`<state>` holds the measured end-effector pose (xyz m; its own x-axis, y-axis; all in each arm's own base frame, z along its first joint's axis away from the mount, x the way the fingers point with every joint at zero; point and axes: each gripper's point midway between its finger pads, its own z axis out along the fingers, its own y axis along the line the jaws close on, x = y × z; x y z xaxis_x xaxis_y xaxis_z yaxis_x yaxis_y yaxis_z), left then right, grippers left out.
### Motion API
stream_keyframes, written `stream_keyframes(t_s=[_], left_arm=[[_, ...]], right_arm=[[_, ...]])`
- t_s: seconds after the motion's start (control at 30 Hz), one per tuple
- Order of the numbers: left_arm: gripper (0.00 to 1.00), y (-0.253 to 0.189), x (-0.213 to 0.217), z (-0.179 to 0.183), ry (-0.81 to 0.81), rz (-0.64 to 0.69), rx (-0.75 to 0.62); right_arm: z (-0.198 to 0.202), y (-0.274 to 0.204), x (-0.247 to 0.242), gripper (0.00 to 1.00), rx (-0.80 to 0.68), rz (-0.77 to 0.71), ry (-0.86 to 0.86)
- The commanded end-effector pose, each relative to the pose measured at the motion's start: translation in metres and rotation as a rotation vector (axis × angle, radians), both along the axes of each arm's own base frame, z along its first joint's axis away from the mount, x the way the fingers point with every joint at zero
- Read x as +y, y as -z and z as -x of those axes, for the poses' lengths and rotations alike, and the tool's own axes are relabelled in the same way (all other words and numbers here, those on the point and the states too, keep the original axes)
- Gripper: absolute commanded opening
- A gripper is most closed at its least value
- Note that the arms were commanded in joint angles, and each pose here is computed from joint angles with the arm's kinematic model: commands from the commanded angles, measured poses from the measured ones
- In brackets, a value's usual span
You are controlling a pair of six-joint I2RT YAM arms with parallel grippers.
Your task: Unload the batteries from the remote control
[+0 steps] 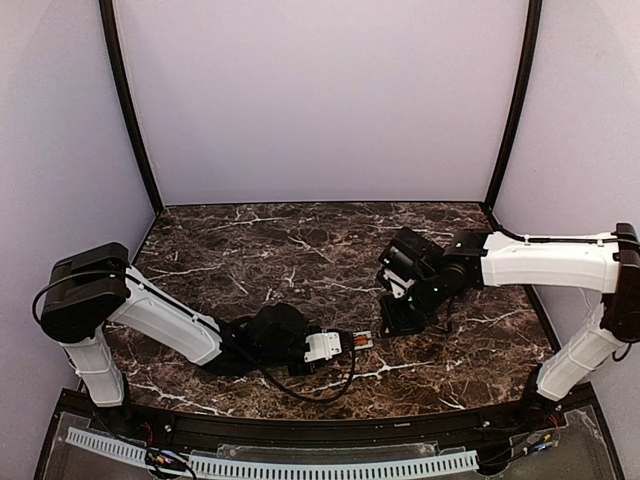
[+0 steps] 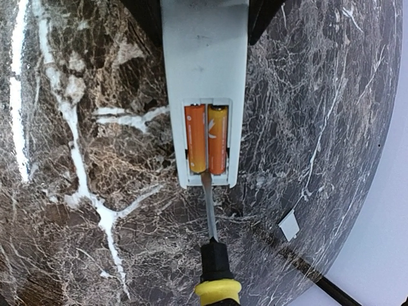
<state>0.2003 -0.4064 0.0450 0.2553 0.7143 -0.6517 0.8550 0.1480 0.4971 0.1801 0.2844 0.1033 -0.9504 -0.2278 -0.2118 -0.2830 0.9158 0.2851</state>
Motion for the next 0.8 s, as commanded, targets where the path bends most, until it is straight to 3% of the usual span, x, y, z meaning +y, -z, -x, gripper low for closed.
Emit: stream_keyframes(t_s=[0.0, 0.77], left_arm=[[0.00, -0.001, -0.006, 0.002, 0.017, -0.010, -0.004], [0.00, 0.003, -0.008, 0.003, 0.013, -0.017, 0.021]], right_arm=[[-0.007, -0.010, 0.002, 0.00, -0.041, 0.009, 0.006], [-0.009, -0.003, 0.007, 0.00, -0.042, 0.011, 0.006]])
